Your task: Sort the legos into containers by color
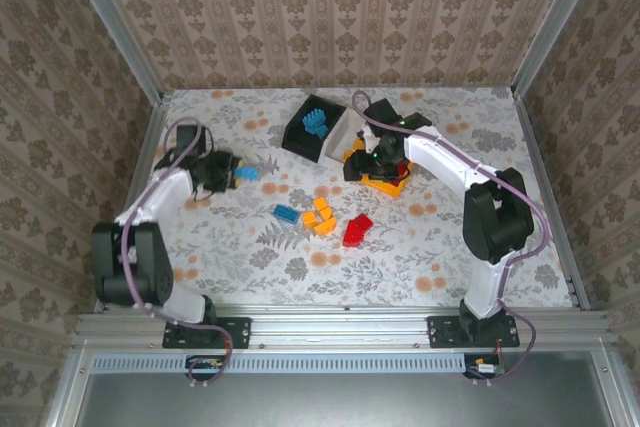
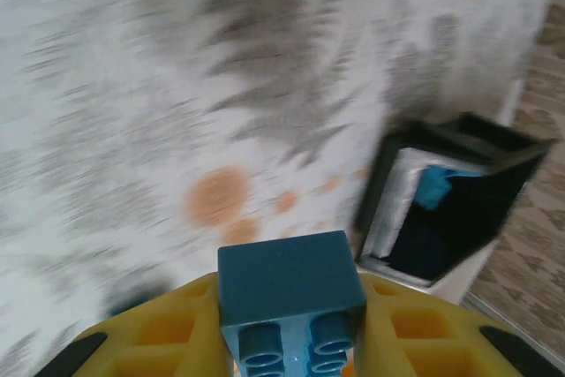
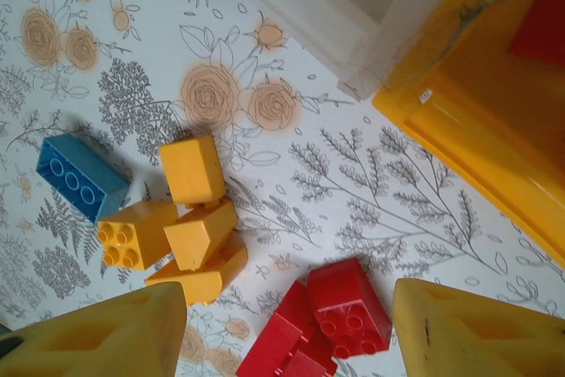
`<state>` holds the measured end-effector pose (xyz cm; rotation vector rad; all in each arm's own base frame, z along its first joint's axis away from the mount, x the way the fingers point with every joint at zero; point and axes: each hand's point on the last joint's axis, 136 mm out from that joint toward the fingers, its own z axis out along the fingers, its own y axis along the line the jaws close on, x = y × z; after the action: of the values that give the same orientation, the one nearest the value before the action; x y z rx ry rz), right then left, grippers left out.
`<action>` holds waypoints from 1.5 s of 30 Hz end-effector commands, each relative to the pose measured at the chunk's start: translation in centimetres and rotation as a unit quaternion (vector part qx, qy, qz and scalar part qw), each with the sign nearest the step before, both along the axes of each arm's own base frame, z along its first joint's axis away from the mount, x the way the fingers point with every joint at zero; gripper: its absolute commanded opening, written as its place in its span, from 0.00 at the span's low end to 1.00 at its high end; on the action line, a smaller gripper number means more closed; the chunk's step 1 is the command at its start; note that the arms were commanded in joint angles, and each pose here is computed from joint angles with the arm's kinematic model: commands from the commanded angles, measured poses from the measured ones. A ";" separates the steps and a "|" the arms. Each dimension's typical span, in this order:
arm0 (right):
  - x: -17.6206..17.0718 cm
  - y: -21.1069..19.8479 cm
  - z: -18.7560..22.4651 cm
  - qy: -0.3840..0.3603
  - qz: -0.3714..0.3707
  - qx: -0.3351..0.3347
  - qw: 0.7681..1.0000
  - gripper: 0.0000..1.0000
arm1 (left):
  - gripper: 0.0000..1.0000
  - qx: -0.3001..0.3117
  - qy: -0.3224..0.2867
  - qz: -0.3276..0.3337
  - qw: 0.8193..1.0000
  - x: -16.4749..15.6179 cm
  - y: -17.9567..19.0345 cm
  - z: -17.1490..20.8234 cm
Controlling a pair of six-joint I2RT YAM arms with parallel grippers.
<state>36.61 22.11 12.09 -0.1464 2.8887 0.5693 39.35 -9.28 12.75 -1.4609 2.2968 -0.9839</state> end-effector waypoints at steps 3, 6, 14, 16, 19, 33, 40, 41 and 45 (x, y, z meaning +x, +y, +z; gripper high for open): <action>-1.2 -1.2 1.7 -0.023 -0.022 -0.009 0.999 0.64 | 0.32 -0.011 -0.152 -0.100 0.983 10.5 -6.2 6.2; -1.8 -2.0 2.1 -0.030 -0.031 -0.016 0.999 0.64 | 0.32 -0.002 -0.158 -0.131 0.979 13.7 -8.6 6.4; -2.4 -3.6 3.4 -0.052 -0.051 -0.037 0.997 0.65 | 0.32 -0.001 -0.129 -0.179 0.975 17.2 -14.2 3.1; -2.5 -3.9 3.7 -0.057 -0.053 -0.043 0.996 0.65 | 0.33 -0.002 -0.121 -0.188 0.975 17.2 -15.2 2.2; -2.9 -4.5 3.8 -0.060 -0.056 -0.051 0.995 0.66 | 0.39 -0.002 -0.115 -0.196 0.974 17.2 -16.2 1.6; -2.0 -3.4 3.2 -0.052 -0.057 -0.030 0.997 0.67 | 0.58 0.070 -0.131 -0.265 0.953 13.2 -14.4 5.9; -1.2 -2.0 2.4 -0.037 -0.045 -0.009 0.998 0.67 | 0.61 0.212 -0.058 -0.442 0.869 2.3 -9.7 4.0; -1.1 -1.8 2.3 -0.035 -0.044 -0.005 0.998 0.67 | 0.62 0.234 -0.043 -0.472 0.849 0.4 -8.8 3.3; -0.7 -1.1 2.0 -0.027 -0.040 0.007 0.999 0.67 | 0.63 0.266 -0.014 -0.563 0.782 -5.8 -7.7 0.8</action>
<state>35.07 19.85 13.16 -0.0512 2.8471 0.4818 39.40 -18.74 17.60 -0.0853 2.8109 -0.6104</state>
